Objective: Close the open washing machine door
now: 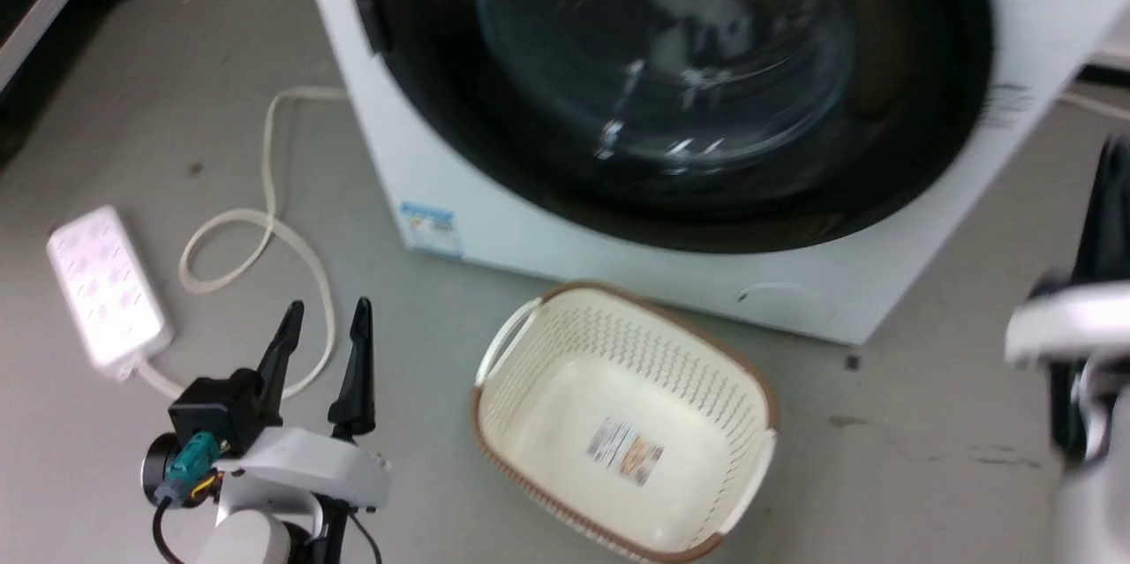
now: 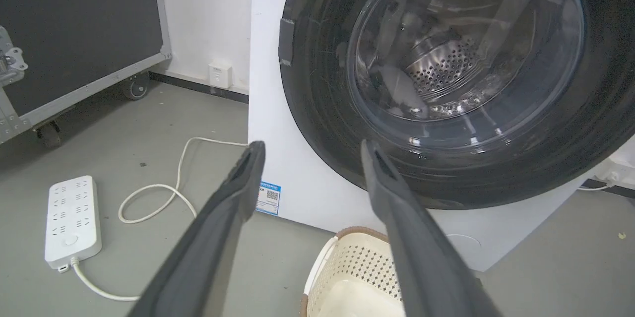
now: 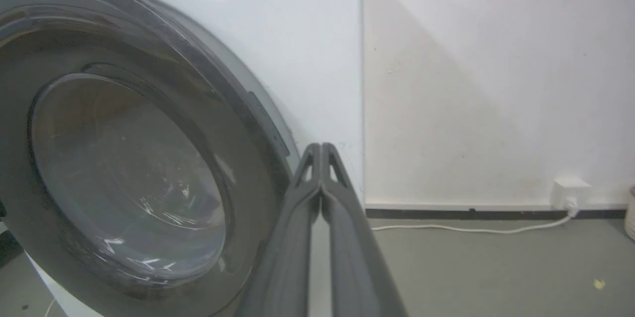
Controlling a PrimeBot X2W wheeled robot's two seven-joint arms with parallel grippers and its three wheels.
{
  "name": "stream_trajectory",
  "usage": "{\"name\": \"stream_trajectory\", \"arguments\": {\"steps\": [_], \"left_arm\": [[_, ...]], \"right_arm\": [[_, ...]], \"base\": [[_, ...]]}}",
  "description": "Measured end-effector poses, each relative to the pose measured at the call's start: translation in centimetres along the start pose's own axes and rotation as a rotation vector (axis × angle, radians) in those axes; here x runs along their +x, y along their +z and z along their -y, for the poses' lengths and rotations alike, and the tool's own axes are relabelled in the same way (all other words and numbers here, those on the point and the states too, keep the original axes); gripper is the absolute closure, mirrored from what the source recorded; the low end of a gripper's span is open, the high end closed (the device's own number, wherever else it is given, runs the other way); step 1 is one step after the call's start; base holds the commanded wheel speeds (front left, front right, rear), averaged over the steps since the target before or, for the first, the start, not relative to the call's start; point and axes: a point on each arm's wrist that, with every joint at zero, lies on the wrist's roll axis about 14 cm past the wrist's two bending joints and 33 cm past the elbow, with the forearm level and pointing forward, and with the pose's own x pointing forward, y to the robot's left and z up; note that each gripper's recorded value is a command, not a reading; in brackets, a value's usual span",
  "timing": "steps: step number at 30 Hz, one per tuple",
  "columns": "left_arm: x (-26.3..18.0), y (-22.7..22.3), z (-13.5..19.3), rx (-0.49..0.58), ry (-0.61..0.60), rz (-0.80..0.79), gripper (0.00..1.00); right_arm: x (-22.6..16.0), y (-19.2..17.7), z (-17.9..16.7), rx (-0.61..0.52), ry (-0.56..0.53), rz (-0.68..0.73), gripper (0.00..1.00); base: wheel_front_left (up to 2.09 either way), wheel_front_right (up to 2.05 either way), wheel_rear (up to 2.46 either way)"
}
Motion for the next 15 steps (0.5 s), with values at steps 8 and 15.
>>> {"name": "stream_trajectory", "arguments": {"steps": [8,15], "left_arm": [[-0.3,2.0,3.9,0.051,-0.128,0.054,0.0],[-0.7,2.3,7.1,0.077,-0.236,0.048,0.0]], "right_arm": [[-10.6,-0.1,0.6,-0.05,0.057,-0.073,1.0],[-15.5,-0.9,1.9,-0.053,0.031,-0.15,1.0]], "base": [[0.0,0.0,0.0],[0.0,0.0,0.0]]}}
